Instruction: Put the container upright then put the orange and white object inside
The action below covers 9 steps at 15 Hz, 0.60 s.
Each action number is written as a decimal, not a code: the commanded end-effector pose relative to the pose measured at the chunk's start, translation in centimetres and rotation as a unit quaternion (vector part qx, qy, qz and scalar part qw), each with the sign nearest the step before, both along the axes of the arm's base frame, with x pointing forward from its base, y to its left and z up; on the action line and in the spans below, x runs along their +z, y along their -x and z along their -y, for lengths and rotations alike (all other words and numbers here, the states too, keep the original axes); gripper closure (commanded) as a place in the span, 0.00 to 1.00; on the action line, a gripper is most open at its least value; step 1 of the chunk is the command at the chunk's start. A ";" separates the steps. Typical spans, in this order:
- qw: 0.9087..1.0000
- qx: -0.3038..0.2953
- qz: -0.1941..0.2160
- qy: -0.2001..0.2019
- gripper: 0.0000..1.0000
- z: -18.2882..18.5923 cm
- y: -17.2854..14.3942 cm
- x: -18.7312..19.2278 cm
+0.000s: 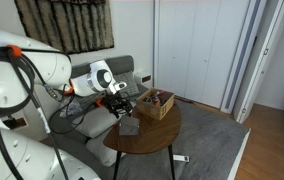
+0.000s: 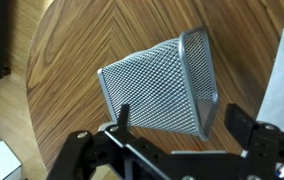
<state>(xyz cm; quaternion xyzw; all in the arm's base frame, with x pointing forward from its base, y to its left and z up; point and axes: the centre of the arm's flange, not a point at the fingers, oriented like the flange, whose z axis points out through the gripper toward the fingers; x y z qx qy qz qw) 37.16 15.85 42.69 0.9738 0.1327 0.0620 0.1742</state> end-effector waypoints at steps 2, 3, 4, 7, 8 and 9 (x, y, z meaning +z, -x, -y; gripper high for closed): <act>1.000 -0.015 -0.002 -0.003 0.33 1.3 -2.5 -0.8; 1.000 -0.019 -0.006 -0.007 0.40 1.7 -2.6 -1.0; 1.000 -0.025 -0.009 -0.012 0.47 2.1 -2.7 -1.0; 0.999 -0.043 -0.015 -0.025 0.68 3.6 -3.1 -0.7; 0.998 -0.049 -0.014 -0.031 0.74 4.1 -3.3 -0.3; 0.998 -0.056 -0.012 -0.038 0.80 4.7 -3.5 0.2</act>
